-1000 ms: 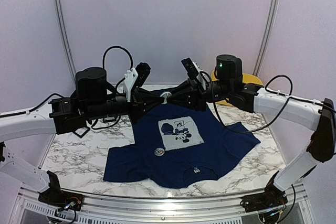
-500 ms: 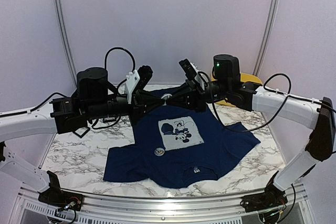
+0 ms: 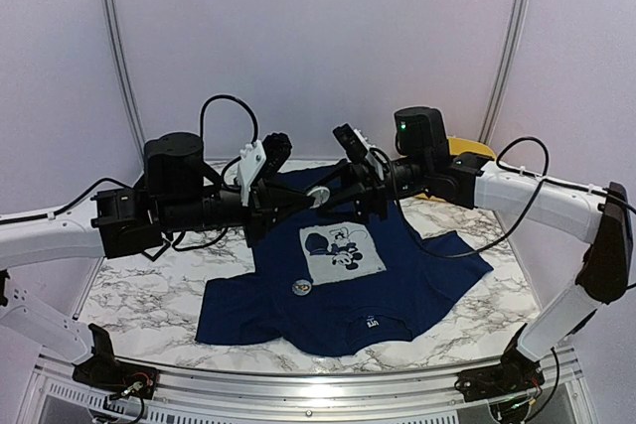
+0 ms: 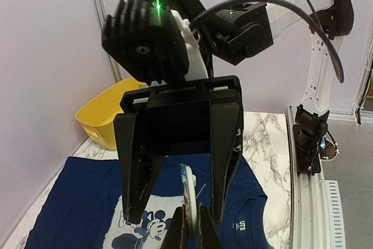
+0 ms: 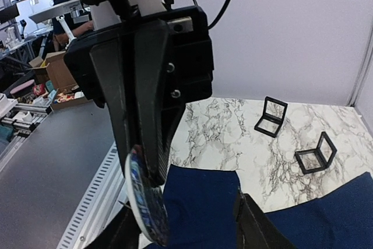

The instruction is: Pin the brooch onto the clothing

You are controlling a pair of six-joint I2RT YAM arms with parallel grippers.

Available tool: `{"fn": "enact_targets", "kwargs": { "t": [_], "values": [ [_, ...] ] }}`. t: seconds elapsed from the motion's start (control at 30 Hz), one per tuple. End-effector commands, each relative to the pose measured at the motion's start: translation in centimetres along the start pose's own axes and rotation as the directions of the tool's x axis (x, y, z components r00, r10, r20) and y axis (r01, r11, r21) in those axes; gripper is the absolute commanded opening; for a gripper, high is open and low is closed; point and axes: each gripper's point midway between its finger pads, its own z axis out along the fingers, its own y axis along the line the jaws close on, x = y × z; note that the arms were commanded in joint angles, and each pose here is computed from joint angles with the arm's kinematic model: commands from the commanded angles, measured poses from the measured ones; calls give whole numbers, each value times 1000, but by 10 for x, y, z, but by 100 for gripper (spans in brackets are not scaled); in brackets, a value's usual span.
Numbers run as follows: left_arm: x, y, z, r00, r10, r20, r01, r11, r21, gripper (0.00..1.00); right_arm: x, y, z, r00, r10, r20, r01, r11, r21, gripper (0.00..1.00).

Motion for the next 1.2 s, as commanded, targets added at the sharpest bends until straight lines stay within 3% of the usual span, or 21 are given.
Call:
{"fn": "enact_targets", "kwargs": {
  "t": [0.0, 0.1, 0.23, 0.4, 0.63, 1.17],
  "values": [
    [-19, 5, -15, 998, 26, 62, -23, 999, -49, 0, -5, 24, -9, 992, -123, -29, 121, 991, -59, 58],
    [-17, 8, -16, 998, 16, 56, -12, 998, -58, 0, -1, 23, -14, 991, -123, -61, 121, 992, -42, 62],
    [-14, 7, -14, 999, 8, 50, -5, 998, -55, 0, -13, 17, -18, 990, -140, -34, 141, 990, 10, 58],
    [-13, 6, -15, 999, 2, 51, 0, 999, -47, 0, -36, 5, -25, 988, -149, 35, 145, 983, 110, 36],
    [-15, 5, -15, 998, 2, 56, 1, 999, -44, 0, -49, 4, -25, 984, -158, 82, 148, 982, 113, 18],
    [-18, 8, -17, 998, 6, 59, -2, 998, -57, 0, -27, 3, -19, 995, -94, 40, 91, 993, 71, 24]
  ]
}}
